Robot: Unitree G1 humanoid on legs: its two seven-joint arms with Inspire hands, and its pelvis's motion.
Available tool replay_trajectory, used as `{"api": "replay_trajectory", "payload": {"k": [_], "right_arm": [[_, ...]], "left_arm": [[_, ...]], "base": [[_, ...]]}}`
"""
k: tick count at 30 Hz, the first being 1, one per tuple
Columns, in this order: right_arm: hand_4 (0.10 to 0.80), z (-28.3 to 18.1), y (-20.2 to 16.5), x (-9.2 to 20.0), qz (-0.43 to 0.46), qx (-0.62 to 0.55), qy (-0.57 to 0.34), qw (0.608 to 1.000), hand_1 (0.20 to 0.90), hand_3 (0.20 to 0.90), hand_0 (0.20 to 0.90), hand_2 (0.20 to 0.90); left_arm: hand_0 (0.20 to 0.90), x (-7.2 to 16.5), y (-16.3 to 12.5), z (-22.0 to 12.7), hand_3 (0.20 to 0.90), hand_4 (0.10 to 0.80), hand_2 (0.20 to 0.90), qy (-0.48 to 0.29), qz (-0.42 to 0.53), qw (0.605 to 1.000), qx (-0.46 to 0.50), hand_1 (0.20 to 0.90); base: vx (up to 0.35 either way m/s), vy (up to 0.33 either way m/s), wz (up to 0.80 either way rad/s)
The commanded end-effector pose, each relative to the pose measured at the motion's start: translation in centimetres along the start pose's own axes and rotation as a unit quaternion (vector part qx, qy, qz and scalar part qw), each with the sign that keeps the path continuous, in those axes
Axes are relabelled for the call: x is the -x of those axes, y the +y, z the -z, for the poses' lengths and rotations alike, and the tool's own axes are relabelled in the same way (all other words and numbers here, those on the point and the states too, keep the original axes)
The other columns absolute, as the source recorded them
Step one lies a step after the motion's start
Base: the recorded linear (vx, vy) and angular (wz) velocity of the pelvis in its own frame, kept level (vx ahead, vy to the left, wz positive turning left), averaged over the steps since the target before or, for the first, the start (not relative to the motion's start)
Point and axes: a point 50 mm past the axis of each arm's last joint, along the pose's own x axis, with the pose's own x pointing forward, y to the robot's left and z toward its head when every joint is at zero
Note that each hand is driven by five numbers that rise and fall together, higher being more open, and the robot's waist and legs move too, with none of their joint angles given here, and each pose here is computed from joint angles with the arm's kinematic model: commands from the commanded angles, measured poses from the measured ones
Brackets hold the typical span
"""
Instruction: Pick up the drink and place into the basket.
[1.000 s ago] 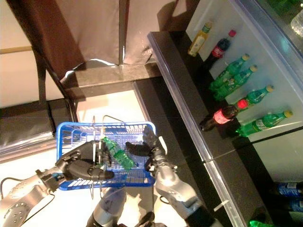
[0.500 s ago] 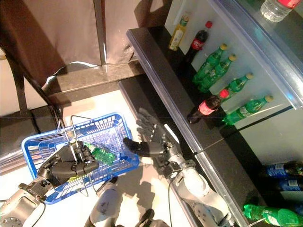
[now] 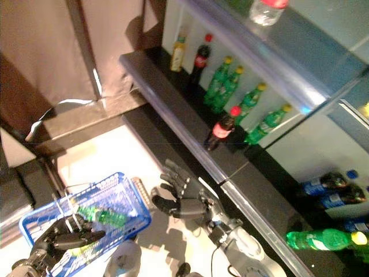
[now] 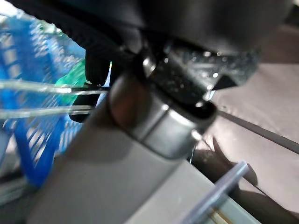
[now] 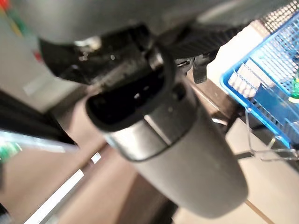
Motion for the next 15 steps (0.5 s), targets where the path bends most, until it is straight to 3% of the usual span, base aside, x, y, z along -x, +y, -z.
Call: {"api": "replay_trajectory", "payload": {"k": [1, 7, 10, 15], "right_arm": [[0.800, 0.7, -0.1, 0.6, -0.055, 0.008, 0.028, 0.998, 0.900, 0.900, 0.900, 0.900], [0.800, 5.7, -2.6, 0.7, 0.011, -0.016, 0.114, 0.993, 0.900, 0.900, 0.900, 0.900], [0.800, 9.3, -4.5, 1.2, 0.088, -0.044, 0.154, 0.983, 0.900, 0.900, 0.900, 0.900], [0.800, 15.3, -8.5, 4.1, 0.258, -0.005, 0.267, 0.928, 0.900, 0.900, 0.900, 0.900]], "left_arm": [[0.300, -0.4, -2.4, -8.0, 0.200, 0.100, 0.300, -0.256, 0.027, 0.966, -0.017, 0.300], [0.300, -3.0, -2.9, -3.8, 0.200, 0.100, 0.300, -0.174, -0.041, 0.983, 0.029, 0.300], [0.300, -4.3, -3.3, -1.6, 0.200, 0.100, 0.300, -0.133, -0.071, 0.987, 0.052, 0.300], [0.300, -5.4, -4.6, 2.0, 0.200, 0.100, 0.300, -0.058, -0.105, 0.987, 0.110, 0.300]], "base": [[-0.108, 0.034, -0.35], [-0.096, 0.023, -0.34], [-0.104, 0.019, -0.24], [-0.094, 0.002, -0.08]]}}
